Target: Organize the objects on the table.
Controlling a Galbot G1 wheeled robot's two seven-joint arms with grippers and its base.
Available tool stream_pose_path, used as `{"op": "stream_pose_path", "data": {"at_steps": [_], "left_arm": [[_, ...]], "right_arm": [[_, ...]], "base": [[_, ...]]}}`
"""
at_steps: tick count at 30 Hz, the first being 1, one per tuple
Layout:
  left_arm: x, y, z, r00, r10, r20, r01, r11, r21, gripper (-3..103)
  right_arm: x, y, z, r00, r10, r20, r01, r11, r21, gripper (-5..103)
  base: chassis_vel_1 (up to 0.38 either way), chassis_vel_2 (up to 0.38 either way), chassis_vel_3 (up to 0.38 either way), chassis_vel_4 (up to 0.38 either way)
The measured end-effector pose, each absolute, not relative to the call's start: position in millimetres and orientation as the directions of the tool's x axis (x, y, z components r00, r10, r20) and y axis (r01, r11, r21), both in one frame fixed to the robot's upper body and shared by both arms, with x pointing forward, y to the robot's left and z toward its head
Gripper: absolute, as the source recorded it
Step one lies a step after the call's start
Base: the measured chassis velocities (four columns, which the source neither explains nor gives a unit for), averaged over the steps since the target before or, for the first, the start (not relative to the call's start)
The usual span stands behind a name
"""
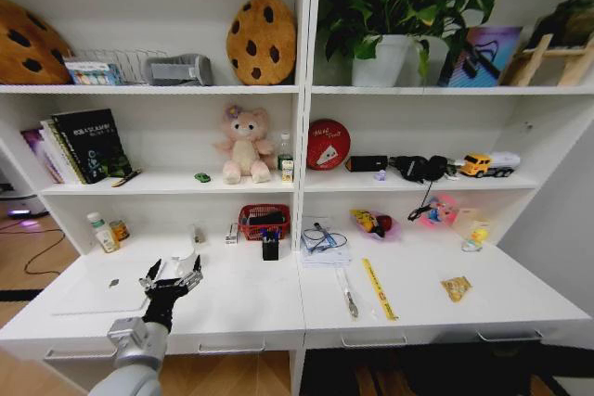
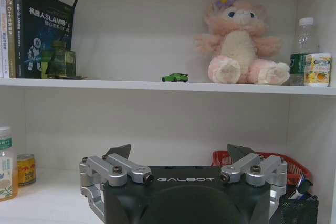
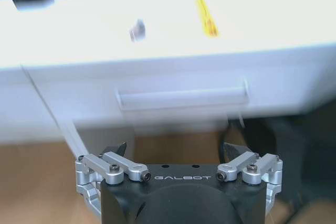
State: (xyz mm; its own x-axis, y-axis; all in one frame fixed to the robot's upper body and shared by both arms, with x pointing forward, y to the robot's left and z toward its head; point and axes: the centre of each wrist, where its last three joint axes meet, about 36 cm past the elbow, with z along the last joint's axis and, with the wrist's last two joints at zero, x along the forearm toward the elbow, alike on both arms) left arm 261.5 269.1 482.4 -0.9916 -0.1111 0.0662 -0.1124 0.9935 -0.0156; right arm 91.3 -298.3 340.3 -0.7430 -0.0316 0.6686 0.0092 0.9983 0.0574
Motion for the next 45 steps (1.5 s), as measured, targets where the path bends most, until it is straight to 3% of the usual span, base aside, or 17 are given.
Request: {"op": "stream_pose_path", "data": {"at_steps": [3,11,16,22,45], "left_arm": [[261.5,269.1,482.3,-0.992,-0.111,0.066,-0.112,0.994,-0.016,100],[261.5,269.1,482.4,-0.992,-0.111,0.066,-0.112,0.994,-0.016,100],[261.5,269.1,482.4,-0.992,-0.111,0.066,-0.112,0.994,-0.016,100],[261.5,269.1,482.4,-0.992,-0.111,0.066,-0.112,0.994,-0.016,100],[261.5,269.1,482.3,-0.992,-0.111,0.066,-0.112,0.994,-0.016,100]], "right_arm": [[143.6,-279.8,423.3,-0.827,-0.031,0.561,0.012,0.997,0.072,100],[226.3,-284.5,507.6,-0.942,0.044,0.334,0.057,0.998,0.03,100],[247.5,-320.8,496.6,-0.944,0.131,0.301,0.107,0.99,-0.096,100],[254.0,-345.8,501.4,-0.951,0.147,0.272,0.105,0.981,-0.161,100],[249.8,-338.8,493.8,-0.955,0.123,0.271,0.089,0.987,-0.132,100]], "base": [[0.0,0.0,0.0,0.0],[0.0,0.0,0.0,0.0],[0.0,0.0,0.0,0.0],[0.0,0.0,0.0,0.0],[-0.16,-0.15,0.155,0.155]]}}
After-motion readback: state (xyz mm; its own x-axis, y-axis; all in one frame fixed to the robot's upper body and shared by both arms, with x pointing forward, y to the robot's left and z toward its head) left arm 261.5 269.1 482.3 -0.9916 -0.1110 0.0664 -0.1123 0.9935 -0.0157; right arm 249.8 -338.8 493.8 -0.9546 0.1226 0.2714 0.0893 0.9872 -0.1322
